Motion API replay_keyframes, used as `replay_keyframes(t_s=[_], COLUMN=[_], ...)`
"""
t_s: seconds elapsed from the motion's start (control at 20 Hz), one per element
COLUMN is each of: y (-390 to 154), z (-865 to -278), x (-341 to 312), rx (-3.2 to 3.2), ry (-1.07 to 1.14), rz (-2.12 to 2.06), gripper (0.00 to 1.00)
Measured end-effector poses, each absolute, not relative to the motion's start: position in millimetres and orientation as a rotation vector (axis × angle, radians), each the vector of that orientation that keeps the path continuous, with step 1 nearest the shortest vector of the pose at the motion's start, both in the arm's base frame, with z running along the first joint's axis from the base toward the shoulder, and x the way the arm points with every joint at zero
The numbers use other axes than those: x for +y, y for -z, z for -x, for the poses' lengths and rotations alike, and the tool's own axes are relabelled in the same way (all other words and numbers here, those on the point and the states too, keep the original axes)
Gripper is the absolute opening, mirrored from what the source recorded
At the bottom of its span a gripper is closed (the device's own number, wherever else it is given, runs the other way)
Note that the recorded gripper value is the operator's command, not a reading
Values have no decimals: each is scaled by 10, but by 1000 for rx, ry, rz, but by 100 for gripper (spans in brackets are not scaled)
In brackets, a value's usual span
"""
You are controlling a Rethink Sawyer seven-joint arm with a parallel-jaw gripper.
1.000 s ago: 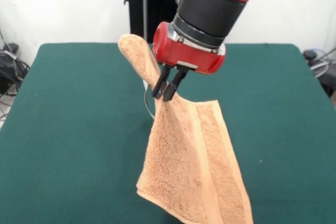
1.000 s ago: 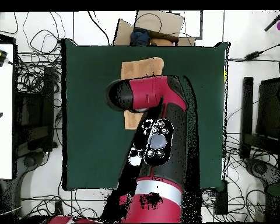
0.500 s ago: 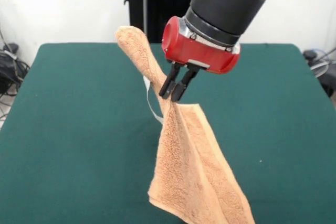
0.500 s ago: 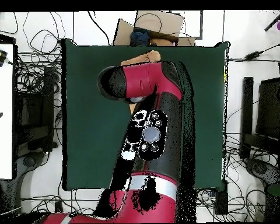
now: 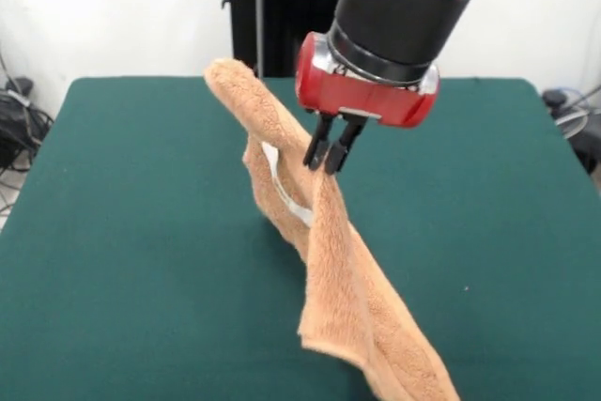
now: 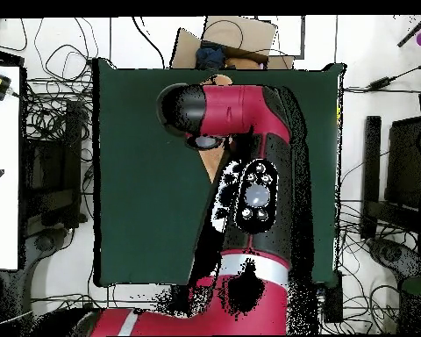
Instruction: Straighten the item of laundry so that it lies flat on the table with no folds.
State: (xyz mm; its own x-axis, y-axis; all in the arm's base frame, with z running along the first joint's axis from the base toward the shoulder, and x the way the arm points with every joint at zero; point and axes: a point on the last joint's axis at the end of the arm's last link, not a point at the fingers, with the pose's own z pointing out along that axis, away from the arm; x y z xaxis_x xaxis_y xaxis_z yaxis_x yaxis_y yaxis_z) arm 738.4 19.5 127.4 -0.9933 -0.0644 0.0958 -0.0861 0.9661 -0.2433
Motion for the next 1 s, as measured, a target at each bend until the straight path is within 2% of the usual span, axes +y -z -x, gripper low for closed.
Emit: replay_keyframes(t_s=[0.25, 0.75, 1.0], y=[-1263, -1361, -1383], z=[-7333, -7600, -7415], x=[171, 374, 628], rx=[-2895, -2799, -2790], ry=[-345, -333, -286], rz=[-74, -76, -94], gripper=[0, 0, 0])
